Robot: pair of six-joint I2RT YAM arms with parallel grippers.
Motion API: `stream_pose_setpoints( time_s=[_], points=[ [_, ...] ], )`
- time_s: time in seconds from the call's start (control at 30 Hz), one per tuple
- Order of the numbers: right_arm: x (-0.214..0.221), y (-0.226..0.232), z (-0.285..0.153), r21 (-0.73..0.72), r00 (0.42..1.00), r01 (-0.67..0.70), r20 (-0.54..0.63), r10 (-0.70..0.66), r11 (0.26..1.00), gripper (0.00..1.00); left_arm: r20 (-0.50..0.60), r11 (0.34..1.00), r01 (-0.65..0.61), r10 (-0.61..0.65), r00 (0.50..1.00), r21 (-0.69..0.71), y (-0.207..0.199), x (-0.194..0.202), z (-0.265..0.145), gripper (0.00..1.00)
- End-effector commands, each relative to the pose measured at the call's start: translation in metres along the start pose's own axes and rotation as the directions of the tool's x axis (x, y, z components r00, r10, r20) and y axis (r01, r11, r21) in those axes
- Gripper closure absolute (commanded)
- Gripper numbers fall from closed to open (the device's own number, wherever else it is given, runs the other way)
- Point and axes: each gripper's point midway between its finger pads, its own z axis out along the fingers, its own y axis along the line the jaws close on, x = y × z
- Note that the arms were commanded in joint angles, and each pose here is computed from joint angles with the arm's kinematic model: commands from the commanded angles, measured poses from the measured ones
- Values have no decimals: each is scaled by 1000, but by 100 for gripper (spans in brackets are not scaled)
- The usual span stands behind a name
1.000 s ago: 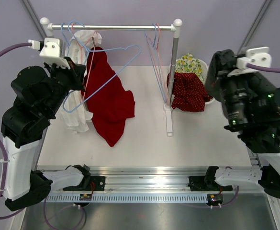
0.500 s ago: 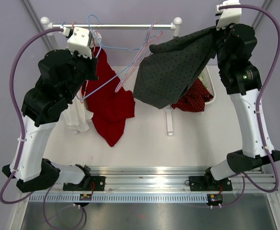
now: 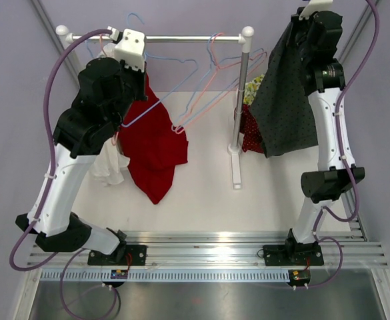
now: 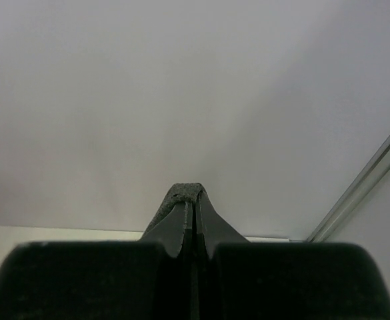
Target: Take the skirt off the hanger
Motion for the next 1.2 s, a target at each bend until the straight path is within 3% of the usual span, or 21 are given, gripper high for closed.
stream_pose_setpoints(
  time_s=[0.0, 0.13, 0.33, 0.37, 0.43, 0.47, 0.53, 0.63, 0.73, 0.8, 0.83, 0.87, 0.9, 1.03, 1.17],
  points=[
    [-46, -15, 12, 11, 978, -86, 194, 82, 996, 100, 51, 999, -20, 22, 998, -46, 5, -13, 10, 100],
    [-17, -29, 43, 8, 975, -134, 178, 131, 991, 100, 21, 999, -38, 39, 999, -39, -2, 0, 21, 100],
    [23, -1, 57, -124, 963, -238, 97, 251, 963, 100, -22, 998, -34, 33, 999, -44, -8, 27, 29, 100],
    [56, 8, 61, -138, 959, -276, 30, 282, 951, 100, -11, 999, -19, 19, 1000, -44, -7, 26, 26, 99],
    [63, 13, 58, -162, 949, -304, 33, 313, 939, 100, -25, 999, -17, 16, 1000, -34, -10, 33, 28, 92],
    [94, 21, 59, -167, 943, -331, -35, 330, 929, 100, -20, 999, -5, 4, 1000, -32, -10, 33, 25, 92],
    [113, 28, 61, -191, 935, -354, -55, 350, 916, 100, -25, 1000, 1, -1, 1000, -27, -11, 36, 25, 90],
    [171, 44, 65, -207, 915, -395, -178, 363, 895, 100, -23, 1000, 8, -8, 1000, -21, -12, 36, 24, 80],
    [204, 55, 66, -219, 893, -420, -271, 359, 881, 95, -15, 1000, 13, -14, 1000, -23, -10, 33, 22, 77],
    [219, 59, 63, -212, 875, -438, -325, 360, 874, 65, -16, 1000, 16, -16, 1000, -23, -9, 32, 21, 74],
    [221, 59, 62, -209, 870, -443, -336, 362, 872, 42, -17, 1000, 18, -18, 1000, -23, -9, 32, 20, 71],
    [219, 58, 60, -198, 863, -451, -346, 368, 870, 7, -16, 1000, 20, -21, 1000, -24, -8, 30, 18, 56],
    [220, 58, 59, -194, 862, -451, -349, 368, 871, 1, -13, 999, 23, -23, 1000, -22, -8, 29, 17, 50],
    [186, 52, 45, -202, 881, -430, -305, 361, 880, 1, 16, 999, 53, -53, 998, -7, -3, 13, 1, 13],
    [141, 30, 20, -151, 918, -365, -225, 328, 919, 1, 27, 995, 92, -92, 995, -36, 14, 2, -26, 7]
  ],
)
